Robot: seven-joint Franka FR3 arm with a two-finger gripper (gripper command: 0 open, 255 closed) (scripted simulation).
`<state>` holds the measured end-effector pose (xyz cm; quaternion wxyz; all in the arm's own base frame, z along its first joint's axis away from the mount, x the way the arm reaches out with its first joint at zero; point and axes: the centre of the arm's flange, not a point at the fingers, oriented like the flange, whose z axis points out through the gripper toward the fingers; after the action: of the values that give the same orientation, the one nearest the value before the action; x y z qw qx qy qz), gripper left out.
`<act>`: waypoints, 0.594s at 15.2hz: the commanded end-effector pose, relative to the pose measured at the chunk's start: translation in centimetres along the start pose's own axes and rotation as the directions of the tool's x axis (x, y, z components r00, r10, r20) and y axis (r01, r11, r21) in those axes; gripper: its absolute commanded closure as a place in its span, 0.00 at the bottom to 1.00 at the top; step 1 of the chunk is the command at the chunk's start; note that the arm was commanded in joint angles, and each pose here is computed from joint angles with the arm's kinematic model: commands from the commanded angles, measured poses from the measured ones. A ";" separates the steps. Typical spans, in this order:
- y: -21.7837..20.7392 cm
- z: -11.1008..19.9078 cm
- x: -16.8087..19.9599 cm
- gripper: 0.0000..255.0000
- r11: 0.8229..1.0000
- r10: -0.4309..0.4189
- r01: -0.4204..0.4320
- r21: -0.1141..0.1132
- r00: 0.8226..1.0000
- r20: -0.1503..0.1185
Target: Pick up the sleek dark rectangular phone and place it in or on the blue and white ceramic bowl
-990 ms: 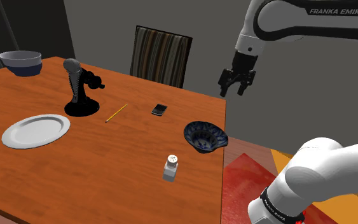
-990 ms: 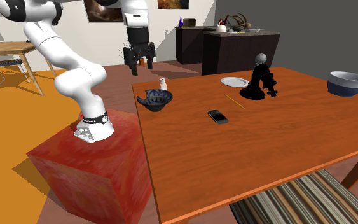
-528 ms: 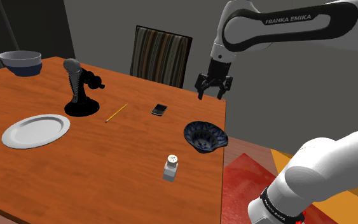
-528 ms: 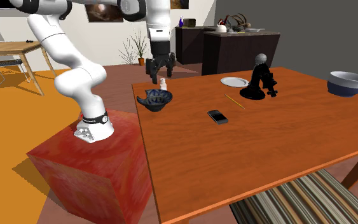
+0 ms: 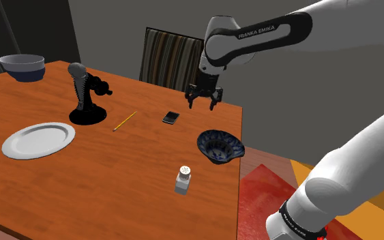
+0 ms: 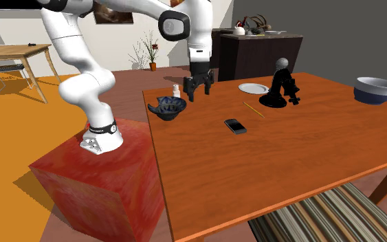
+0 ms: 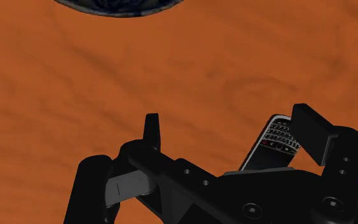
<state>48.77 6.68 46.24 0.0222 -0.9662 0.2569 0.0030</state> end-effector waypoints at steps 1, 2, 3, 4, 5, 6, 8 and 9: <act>-1.2 1.4 1.7 0.00 0.999 0.042 -0.042 0.004 0.999 -0.001; -1.9 2.1 2.6 0.00 0.998 0.062 -0.062 0.005 0.998 -0.001; -2.7 2.7 3.4 0.00 0.997 0.082 -0.082 0.007 0.997 -0.001; -3.4 3.3 4.3 0.00 0.995 0.101 -0.101 0.008 0.995 -0.001; -4.1 4.0 5.2 0.00 0.993 0.121 -0.121 0.010 0.993 -0.001; -4.8 4.6 6.1 0.00 0.990 0.140 -0.140 0.011 0.990 -0.001; -6.1 5.9 7.9 0.00 0.984 0.179 -0.179 0.014 0.984 -0.002; -6.8 6.5 8.9 0.00 0.980 0.199 -0.199 0.016 0.980 -0.002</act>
<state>58.92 8.30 40.61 0.0282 -0.9393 0.3419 0.0020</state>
